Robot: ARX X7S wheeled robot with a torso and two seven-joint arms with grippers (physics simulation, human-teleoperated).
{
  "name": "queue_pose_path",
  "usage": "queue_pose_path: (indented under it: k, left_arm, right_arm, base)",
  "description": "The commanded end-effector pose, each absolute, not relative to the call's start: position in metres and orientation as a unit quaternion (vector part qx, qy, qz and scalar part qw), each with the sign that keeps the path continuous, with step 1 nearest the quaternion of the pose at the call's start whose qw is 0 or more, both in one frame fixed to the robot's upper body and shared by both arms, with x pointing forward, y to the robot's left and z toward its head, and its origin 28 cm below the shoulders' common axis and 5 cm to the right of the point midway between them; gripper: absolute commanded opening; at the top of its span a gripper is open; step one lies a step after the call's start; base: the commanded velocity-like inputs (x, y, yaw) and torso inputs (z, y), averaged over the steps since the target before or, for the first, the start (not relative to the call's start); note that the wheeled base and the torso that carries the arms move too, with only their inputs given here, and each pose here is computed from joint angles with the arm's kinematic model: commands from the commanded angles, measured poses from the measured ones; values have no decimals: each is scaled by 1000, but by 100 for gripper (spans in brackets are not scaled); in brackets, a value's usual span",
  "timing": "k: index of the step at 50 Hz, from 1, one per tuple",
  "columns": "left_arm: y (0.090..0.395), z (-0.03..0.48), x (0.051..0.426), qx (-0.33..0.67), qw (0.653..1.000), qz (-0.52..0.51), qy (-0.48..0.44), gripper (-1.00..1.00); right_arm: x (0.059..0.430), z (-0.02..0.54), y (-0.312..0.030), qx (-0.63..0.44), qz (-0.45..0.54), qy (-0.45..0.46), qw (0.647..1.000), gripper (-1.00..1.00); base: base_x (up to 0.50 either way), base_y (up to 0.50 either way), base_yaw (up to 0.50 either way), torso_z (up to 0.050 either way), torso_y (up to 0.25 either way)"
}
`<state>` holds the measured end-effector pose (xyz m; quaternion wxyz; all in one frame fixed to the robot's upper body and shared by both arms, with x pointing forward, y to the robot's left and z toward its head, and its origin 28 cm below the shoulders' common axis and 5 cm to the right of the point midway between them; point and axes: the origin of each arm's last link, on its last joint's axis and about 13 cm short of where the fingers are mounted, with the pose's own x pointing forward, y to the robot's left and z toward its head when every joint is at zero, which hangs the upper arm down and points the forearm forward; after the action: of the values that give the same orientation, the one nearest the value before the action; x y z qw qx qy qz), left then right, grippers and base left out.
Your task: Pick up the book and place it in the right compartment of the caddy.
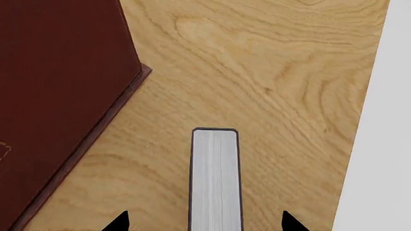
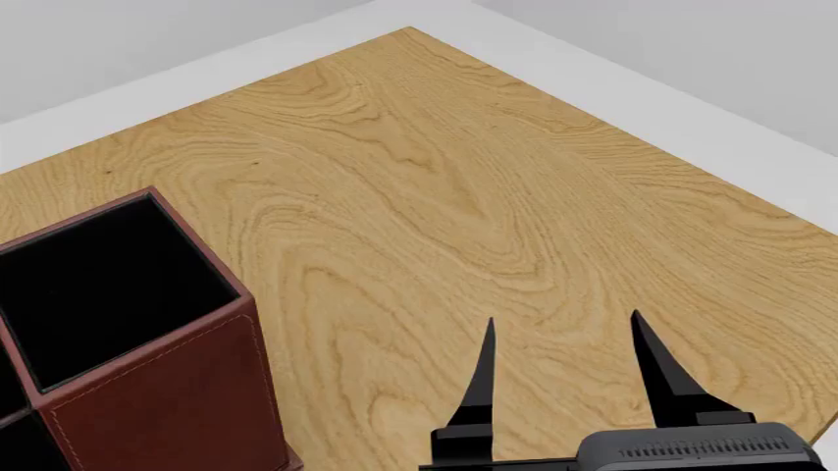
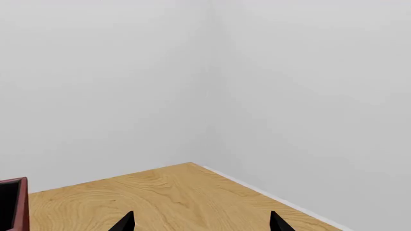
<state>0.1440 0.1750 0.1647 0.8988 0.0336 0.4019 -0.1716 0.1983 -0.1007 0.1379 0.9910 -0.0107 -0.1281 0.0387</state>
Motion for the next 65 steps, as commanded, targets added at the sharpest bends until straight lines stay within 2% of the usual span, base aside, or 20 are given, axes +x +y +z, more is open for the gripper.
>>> queue_pose_path:
  k: [1, 30, 31, 46, 52, 65]
  left_arm:
    - [174, 154, 146, 40, 893, -170, 415, 100]
    - [172, 133, 150, 45, 882, -162, 441, 100]
    - [172, 133, 149, 46, 882, -162, 440, -100]
    - [172, 130, 147, 48, 878, -169, 446, -100]
    - [175, 148, 142, 69, 903, -181, 384, -100]
    - [186, 199, 121, 70, 914, -206, 342, -100]
  right_arm:
    - [199, 137, -101, -11, 40, -127, 991, 100]
    - [200, 137, -100, -14, 43, -125, 991, 100]
    - [200, 137, -99, -14, 43, -125, 991, 100]
    - [200, 137, -99, -15, 45, -124, 991, 100]
    - [200, 137, -99, -14, 44, -124, 991, 100]
    - [199, 138, -99, -12, 44, -127, 991, 100]
  base:
    - [0, 0, 0, 0, 0]
    - [0, 0, 0, 0, 0]
    - [0, 0, 0, 0, 0]
    - [1, -2, -3, 0, 0]
    - [0, 0, -1, -3, 0]
    - [0, 0, 0, 0, 0]
